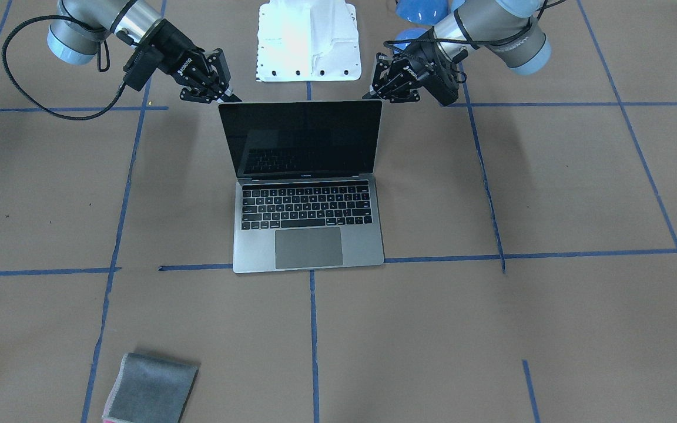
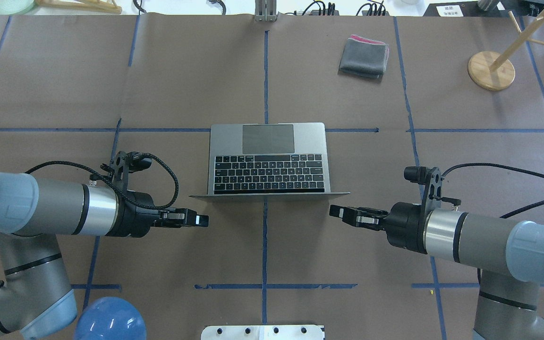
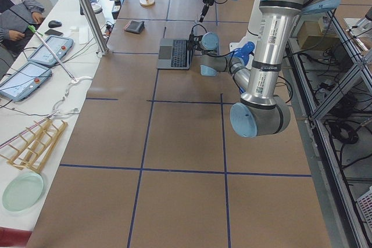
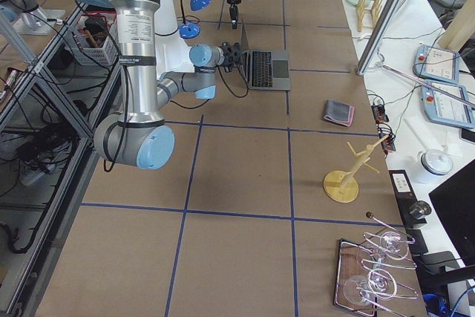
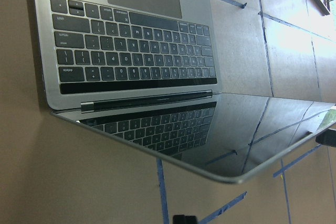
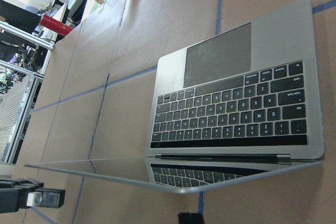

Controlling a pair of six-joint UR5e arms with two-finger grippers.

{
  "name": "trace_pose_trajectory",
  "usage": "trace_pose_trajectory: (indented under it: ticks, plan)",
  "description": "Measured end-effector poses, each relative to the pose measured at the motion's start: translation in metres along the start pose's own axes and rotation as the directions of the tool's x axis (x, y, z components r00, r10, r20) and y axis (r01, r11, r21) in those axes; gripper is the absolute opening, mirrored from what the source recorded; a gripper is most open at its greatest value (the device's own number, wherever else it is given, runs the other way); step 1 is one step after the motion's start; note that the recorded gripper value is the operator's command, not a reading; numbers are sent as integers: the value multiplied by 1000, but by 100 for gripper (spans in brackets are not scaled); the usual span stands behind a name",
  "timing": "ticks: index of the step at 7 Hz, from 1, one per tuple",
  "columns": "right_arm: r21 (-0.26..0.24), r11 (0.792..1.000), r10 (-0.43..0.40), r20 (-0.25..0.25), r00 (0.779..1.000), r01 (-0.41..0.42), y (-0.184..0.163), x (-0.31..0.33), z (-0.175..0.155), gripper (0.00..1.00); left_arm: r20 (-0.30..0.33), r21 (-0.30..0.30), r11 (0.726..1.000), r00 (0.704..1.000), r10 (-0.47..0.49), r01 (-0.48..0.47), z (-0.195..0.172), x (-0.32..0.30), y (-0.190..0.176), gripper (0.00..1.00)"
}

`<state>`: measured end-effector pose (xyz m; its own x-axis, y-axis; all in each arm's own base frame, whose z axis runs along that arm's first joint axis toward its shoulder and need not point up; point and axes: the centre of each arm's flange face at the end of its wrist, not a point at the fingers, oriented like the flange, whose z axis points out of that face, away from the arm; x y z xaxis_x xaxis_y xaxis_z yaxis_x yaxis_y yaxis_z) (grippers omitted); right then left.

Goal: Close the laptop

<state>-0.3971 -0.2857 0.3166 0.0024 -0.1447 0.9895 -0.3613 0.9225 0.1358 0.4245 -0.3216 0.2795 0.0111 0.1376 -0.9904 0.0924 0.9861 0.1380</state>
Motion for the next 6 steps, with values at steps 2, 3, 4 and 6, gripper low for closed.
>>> trace_pose_trajectory:
  ticks: [2, 3, 4, 6]
  plan:
    - [25, 1000, -3, -22, 1000, 4, -13, 3, 0, 2, 3, 21, 1000, 1000, 2, -2, -4, 0, -9, 0]
    - [36, 999, -3, -34, 999, 5, -19, 1, 3, 2, 3, 33, 999, 1000, 3, -3, -4, 1, -16, 0]
    - [45, 999, -3, -44, 999, 5, -25, -3, 8, 2, 6, 48, 999, 1000, 3, -3, -3, 1, -26, 0]
    - [61, 998, -3, -56, 998, 7, -35, -10, 13, 2, 17, 75, 997, 1000, 3, -4, 1, -1, -45, 0]
